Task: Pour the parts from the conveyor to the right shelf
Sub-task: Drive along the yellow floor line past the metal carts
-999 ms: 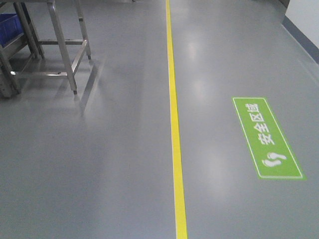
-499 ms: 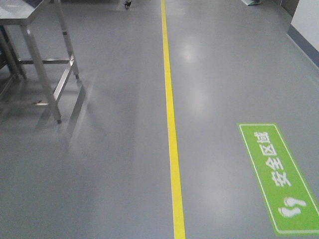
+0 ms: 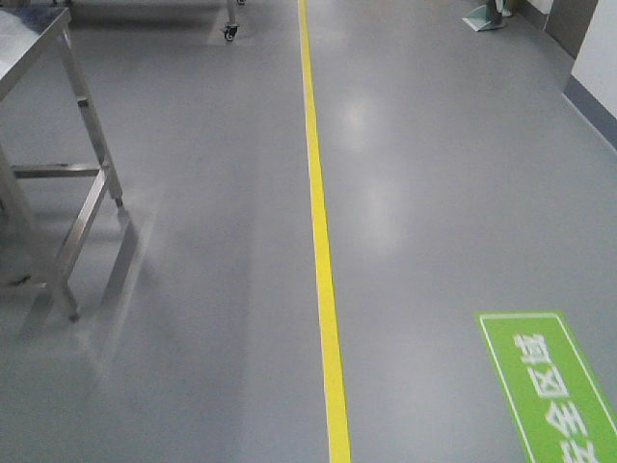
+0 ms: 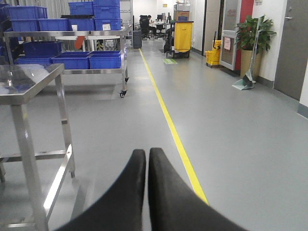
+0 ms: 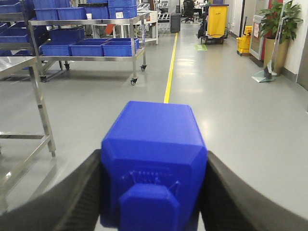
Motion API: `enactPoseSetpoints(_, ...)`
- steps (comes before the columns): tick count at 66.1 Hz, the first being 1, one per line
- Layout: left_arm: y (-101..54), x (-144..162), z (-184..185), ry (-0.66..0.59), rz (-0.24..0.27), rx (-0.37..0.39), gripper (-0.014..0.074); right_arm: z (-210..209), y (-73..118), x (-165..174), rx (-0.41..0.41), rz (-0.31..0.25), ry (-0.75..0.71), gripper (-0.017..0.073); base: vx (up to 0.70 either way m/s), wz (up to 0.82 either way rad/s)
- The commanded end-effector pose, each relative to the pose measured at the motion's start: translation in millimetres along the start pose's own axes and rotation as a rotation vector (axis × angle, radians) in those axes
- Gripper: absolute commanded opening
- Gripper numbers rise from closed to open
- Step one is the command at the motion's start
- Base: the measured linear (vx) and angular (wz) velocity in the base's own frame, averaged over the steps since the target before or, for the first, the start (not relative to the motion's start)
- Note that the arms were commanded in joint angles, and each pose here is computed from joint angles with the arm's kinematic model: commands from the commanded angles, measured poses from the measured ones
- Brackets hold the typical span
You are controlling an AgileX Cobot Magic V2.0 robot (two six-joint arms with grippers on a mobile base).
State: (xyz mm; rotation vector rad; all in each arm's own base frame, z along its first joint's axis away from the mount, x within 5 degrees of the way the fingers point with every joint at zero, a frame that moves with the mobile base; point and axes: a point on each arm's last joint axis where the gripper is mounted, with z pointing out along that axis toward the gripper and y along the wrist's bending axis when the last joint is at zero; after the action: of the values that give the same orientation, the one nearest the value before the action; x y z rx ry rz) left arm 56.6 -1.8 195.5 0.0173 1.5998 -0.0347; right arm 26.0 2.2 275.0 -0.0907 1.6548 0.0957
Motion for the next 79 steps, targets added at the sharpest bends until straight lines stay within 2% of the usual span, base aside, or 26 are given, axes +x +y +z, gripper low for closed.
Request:
enactPoseSetpoints(1,-0.3,-14.4,-2.5,-0.110,-0.014,0.002,-0.0006,-2.8,0.0,-15.1,0.004,-0.009,-0.100,-0.0005,0.82,0.00)
enactPoseSetpoints(79,-0.3,-14.4,-2.5,-0.110,-0.014,0.002,-0.0006,-2.7,0.0,-14.9,0.004,-0.009,-0.098,-0.0005,0.79,0.04)
